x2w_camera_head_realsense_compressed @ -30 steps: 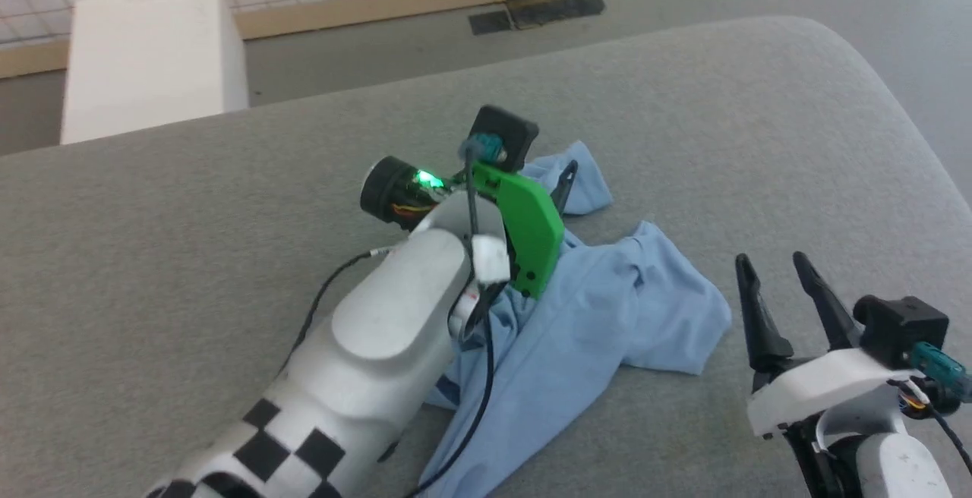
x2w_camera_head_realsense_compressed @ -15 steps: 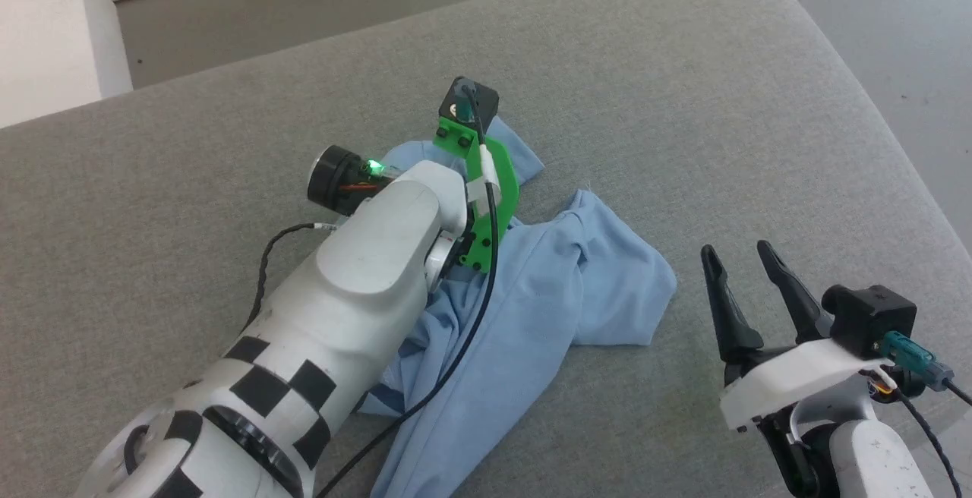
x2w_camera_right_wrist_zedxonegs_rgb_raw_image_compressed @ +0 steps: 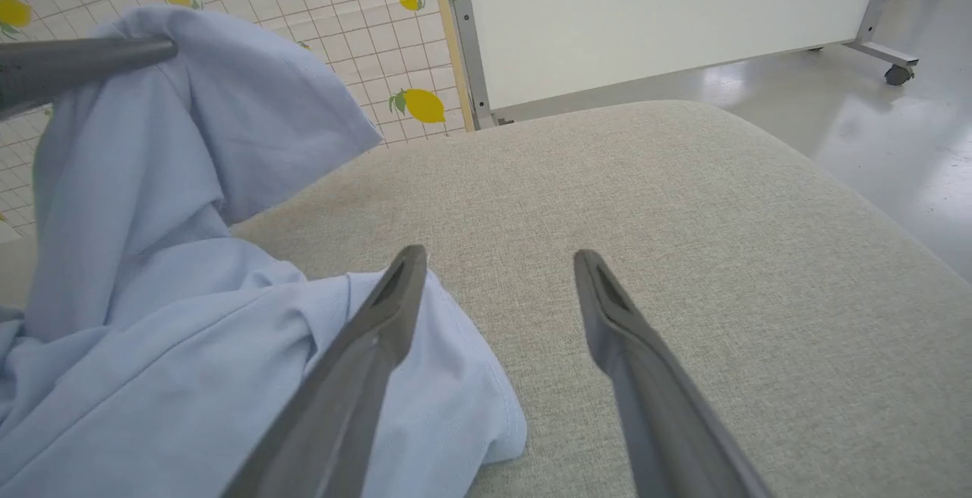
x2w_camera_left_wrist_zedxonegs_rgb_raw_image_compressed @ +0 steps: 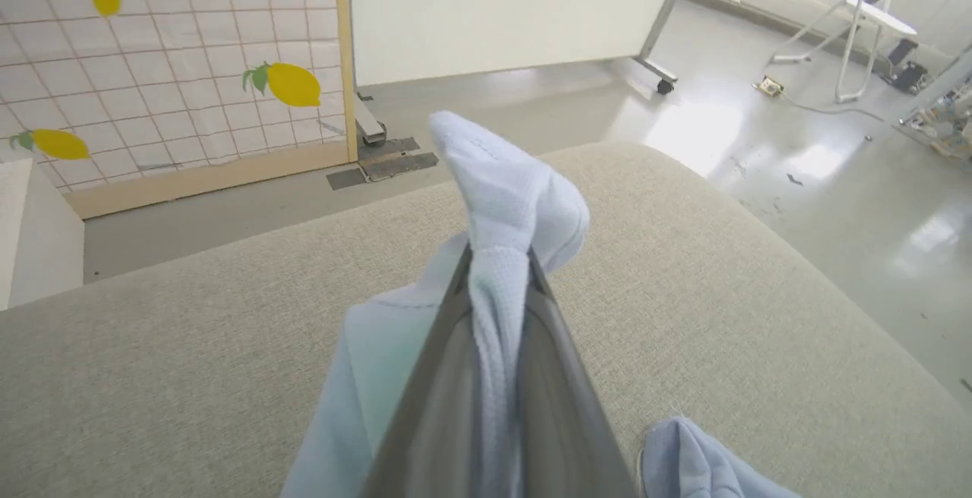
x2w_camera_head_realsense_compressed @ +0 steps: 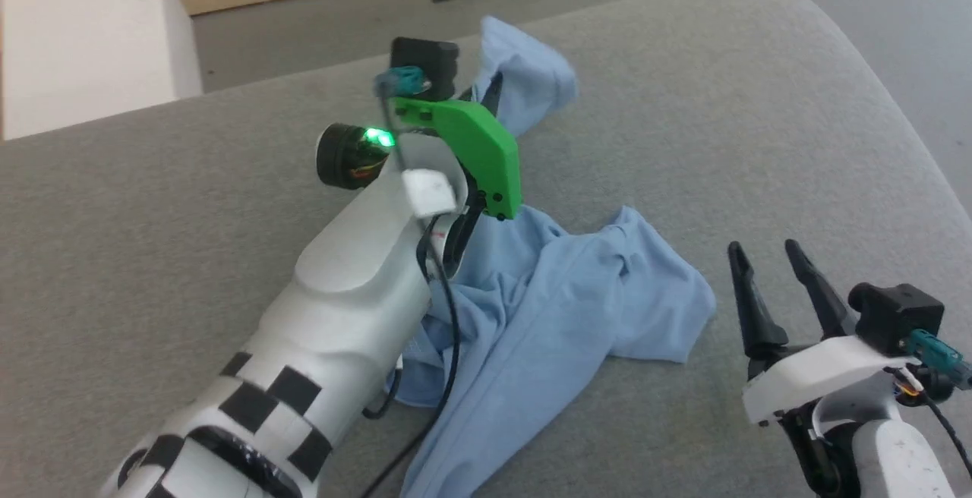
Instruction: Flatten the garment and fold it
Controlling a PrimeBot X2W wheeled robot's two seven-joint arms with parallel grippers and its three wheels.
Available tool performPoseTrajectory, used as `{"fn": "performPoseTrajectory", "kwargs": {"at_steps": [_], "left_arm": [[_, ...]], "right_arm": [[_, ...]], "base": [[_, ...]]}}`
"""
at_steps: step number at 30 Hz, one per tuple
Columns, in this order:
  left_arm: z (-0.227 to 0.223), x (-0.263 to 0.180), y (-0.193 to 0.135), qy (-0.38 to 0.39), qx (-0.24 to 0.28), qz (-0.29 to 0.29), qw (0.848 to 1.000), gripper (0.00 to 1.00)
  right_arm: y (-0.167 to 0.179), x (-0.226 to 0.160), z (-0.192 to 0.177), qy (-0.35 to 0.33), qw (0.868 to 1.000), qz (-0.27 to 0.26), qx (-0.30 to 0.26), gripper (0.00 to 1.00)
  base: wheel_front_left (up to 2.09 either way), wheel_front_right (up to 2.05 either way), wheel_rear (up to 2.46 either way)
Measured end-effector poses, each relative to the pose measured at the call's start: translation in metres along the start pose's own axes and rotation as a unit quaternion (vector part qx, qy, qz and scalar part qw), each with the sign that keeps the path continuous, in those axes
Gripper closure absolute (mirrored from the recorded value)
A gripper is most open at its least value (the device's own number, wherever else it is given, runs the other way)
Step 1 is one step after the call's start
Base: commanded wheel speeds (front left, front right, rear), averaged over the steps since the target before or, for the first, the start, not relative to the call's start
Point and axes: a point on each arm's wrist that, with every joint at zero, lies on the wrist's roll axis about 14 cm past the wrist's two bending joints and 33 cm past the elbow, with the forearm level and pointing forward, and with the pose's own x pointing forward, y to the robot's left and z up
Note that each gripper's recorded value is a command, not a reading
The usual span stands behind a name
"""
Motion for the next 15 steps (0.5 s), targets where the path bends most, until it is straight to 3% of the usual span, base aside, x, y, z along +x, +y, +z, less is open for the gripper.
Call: {"fn": "performPoseTrajectory", "kwargs": {"at_steps": [3,7,11,15], "left_arm": [[0.02,-0.024,0.026,-0.073,-0.037,0.038,0.996,1.0],[0.024,-0.08,0.089,-0.13,-0.068,0.132,0.98,1.0],[-0.003,-0.158,0.147,-0.132,-0.088,0.243,0.957,1.0],[-0.054,-0.238,0.179,-0.094,-0.118,0.346,0.926,1.0]], "right_arm": [[0.008,0.002,0.006,-0.005,1.0,0.013,-0.003,0.0],[0.022,0.002,0.007,-0.003,0.999,0.034,-0.005,0.0],[0.042,0.007,0.015,-0.009,0.998,0.065,-0.004,0.0],[0.065,0.013,0.018,-0.007,0.995,0.098,-0.005,0.0]], "base": [[0.0,0.0,0.0],[0.0,0.0,0.0],[0.0,0.0,0.0],[0.0,0.0,0.0]]}}
